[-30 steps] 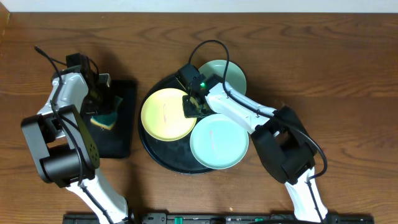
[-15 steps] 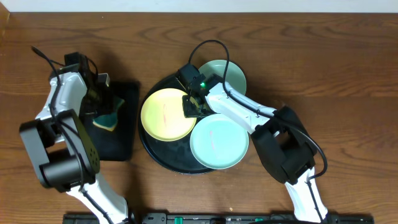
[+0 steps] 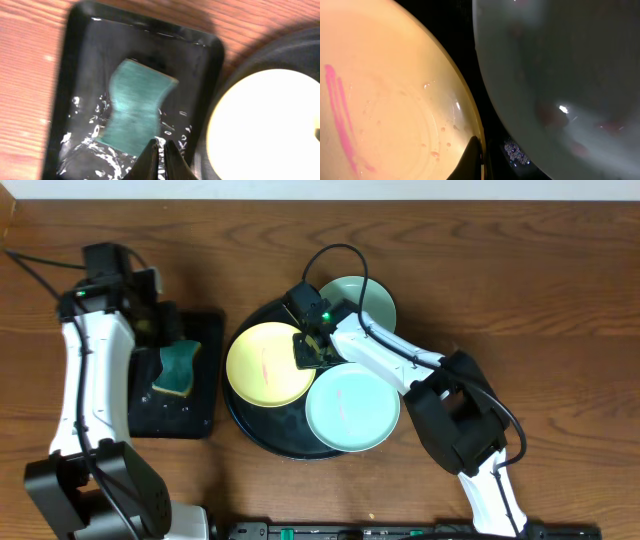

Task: Clean dirty plates on tray and stack at the side

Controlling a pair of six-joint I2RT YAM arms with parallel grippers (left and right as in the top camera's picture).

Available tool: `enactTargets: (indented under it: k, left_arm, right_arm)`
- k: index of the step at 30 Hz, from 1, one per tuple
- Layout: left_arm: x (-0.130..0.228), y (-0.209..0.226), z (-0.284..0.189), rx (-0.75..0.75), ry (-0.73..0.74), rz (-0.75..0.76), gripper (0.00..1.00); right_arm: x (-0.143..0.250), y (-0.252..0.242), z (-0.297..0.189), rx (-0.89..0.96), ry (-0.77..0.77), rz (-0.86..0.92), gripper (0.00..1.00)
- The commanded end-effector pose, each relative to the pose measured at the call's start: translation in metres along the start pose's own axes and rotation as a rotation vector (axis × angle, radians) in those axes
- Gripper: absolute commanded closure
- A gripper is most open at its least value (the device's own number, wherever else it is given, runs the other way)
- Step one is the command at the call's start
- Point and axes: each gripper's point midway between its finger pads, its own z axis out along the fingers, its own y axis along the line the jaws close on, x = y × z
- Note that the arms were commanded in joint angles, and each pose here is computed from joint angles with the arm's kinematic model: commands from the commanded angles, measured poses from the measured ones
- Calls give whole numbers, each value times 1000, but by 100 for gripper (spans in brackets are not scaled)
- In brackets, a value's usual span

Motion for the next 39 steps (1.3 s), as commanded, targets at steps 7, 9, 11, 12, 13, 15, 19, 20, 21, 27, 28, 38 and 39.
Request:
enactTargets:
  k: [7, 9, 11, 12, 13, 15, 19, 20, 21, 27, 28, 38, 39]
  left_arm:
    - [15, -20, 13, -145, 38, 20, 90]
    - [11, -14, 12, -150, 23, 34, 75]
    - [7, -5, 12, -156, 17, 51, 56]
    - [6, 1, 12, -160, 17, 58, 48]
    - [6, 6, 12, -157, 20, 72, 41]
    - [7, 15, 11, -158, 31, 96, 39]
    - [13, 41, 16, -177, 60, 126, 39]
    - [14, 46, 19, -179, 68, 116, 39]
    - [17, 49, 23, -174, 81, 110, 39]
    - [27, 29, 60, -6, 167, 197, 40]
    - [29, 30, 66, -3, 184, 196, 40]
    - [56, 38, 113, -3, 339, 179, 38]
    - [57, 40, 115, -8, 346, 178, 37]
  right_arm:
    - [8, -6, 15, 21, 38, -21, 99]
    - [8, -6, 15, 21, 37, -21, 99]
    - [7, -5, 15, 20, 36, -21, 99]
    - [7, -5, 15, 20, 36, -21, 99]
    - [7, -5, 15, 20, 36, -21, 99]
    - [7, -5, 15, 20, 36, -21, 98]
    - [6, -5, 15, 18, 32, -22, 97]
    - [6, -5, 15, 17, 31, -22, 97]
    - [6, -5, 15, 17, 31, -22, 97]
    - [6, -5, 15, 17, 31, -22, 96]
    - [6, -5, 15, 17, 31, -23, 96]
    - [7, -5, 15, 19, 34, -29, 96]
    - [7, -5, 15, 19, 34, -30, 95]
